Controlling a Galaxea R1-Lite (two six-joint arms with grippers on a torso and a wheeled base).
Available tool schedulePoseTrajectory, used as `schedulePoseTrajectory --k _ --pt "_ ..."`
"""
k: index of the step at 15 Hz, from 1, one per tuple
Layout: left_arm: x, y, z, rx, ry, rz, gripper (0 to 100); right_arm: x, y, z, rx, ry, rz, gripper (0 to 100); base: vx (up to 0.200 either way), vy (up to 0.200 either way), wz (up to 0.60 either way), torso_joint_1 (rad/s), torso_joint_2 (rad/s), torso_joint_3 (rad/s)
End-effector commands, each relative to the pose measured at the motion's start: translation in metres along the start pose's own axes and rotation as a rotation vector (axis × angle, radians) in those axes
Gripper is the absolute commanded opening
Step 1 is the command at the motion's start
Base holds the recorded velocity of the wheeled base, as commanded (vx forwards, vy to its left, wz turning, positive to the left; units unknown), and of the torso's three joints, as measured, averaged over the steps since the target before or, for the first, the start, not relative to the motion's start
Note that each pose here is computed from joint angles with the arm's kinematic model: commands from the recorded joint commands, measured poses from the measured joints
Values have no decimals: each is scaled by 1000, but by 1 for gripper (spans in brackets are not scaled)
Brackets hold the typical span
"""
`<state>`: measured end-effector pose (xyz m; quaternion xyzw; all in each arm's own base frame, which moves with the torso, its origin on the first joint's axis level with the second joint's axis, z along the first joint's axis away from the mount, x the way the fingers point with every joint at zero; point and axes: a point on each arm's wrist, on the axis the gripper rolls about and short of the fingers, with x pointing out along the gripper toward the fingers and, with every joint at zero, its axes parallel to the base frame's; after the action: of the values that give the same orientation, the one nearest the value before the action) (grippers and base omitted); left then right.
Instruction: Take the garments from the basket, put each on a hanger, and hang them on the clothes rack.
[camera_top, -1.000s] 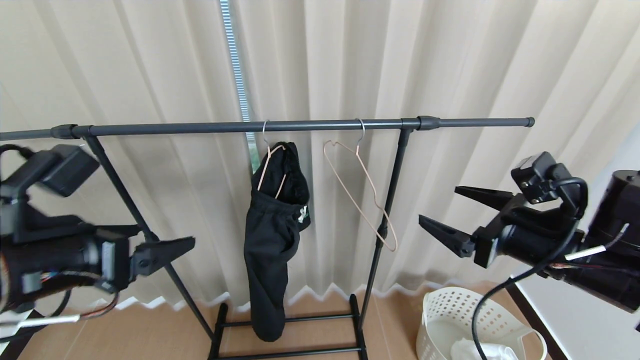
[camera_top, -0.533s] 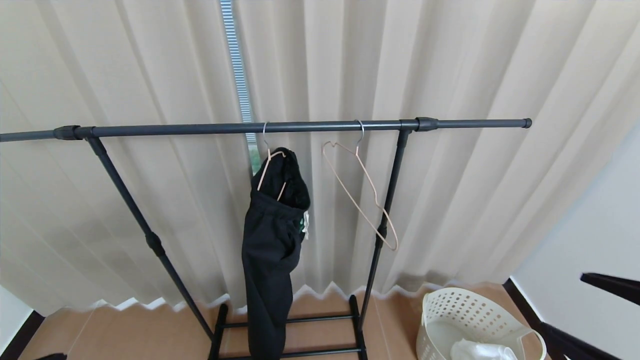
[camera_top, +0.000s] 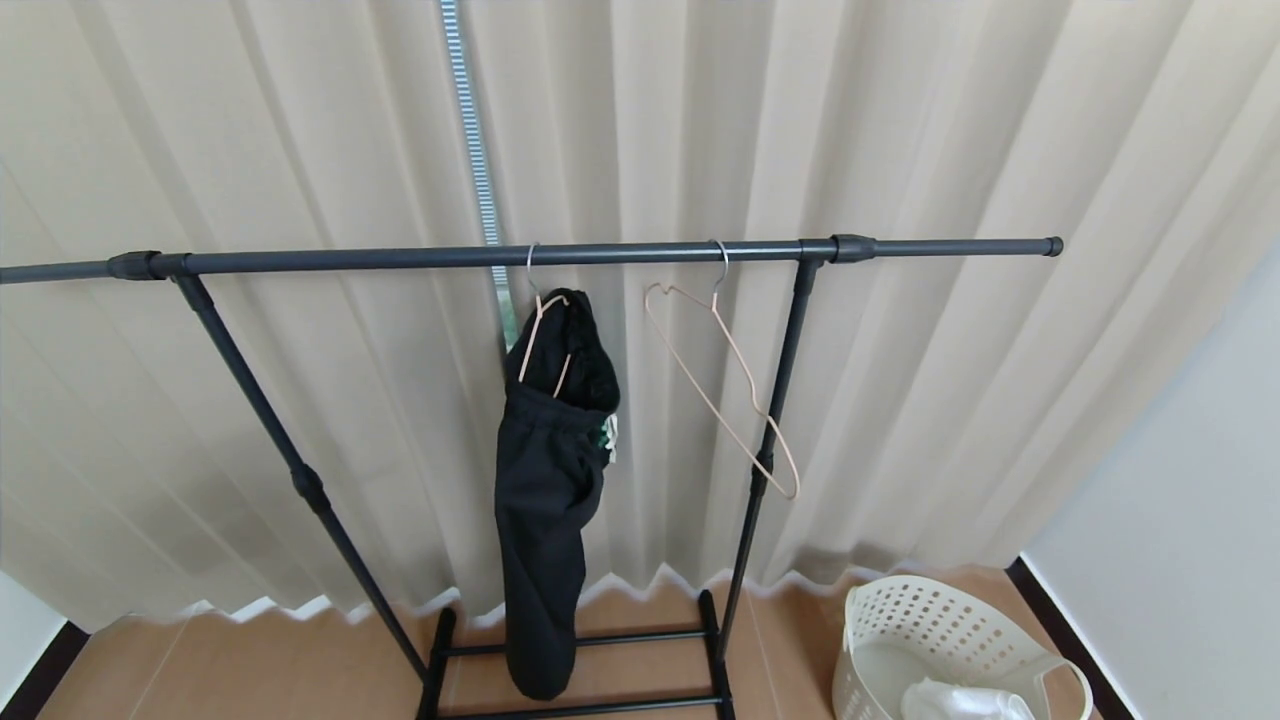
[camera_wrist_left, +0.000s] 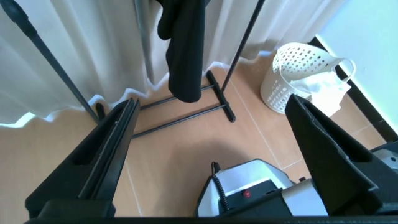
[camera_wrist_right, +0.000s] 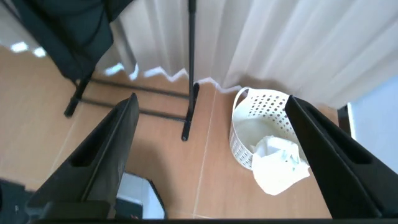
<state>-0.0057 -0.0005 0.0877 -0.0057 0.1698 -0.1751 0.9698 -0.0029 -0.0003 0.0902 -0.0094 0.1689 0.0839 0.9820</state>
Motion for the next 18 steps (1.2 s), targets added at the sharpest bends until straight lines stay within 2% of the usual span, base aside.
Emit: schedulePoseTrajectory --k 1,3,5,7,8,9,12,13,14,18 --pt "0 0 -1 -5 -7 2 100 -4 0 -3 20 -52 -40 100 0 0 0 0 0 0" --pt "-1 0 -1 -6 -9 7 100 -8 1 -6 38 -105 -111 100 0 0 0 0 0 0" --pt "0 1 -1 -11 -4 41 100 -9 2 -6 47 -119 -142 100 0 0 0 0 0 0" --pt "1 2 -2 -2 1 151 100 -10 2 -7 49 -133 -155 100 0 0 0 0 0 0" --pt "0 2 -2 5 -3 178 100 -11 2 -7 49 -136 -157 100 0 0 0 0 0 0" --pt "-2 1 -4 12 -43 240 100 -12 3 -8 44 -157 -162 100 0 0 0 0 0 0" --pt "-9 -2 -8 9 -140 306 100 -14 3 -11 43 -186 -185 100 0 0 0 0 0 0" --pt "-14 -4 -12 26 -219 332 100 -13 4 -18 -11 -197 -209 100 0 0 0 0 0 0" --pt "-17 -6 -14 38 -267 346 100 -14 4 -18 -14 -201 -217 100 0 0 0 0 0 0" --pt "-13 -5 -18 23 -299 346 100 -14 3 -18 -13 -211 -228 100 0 0 0 0 0 0"
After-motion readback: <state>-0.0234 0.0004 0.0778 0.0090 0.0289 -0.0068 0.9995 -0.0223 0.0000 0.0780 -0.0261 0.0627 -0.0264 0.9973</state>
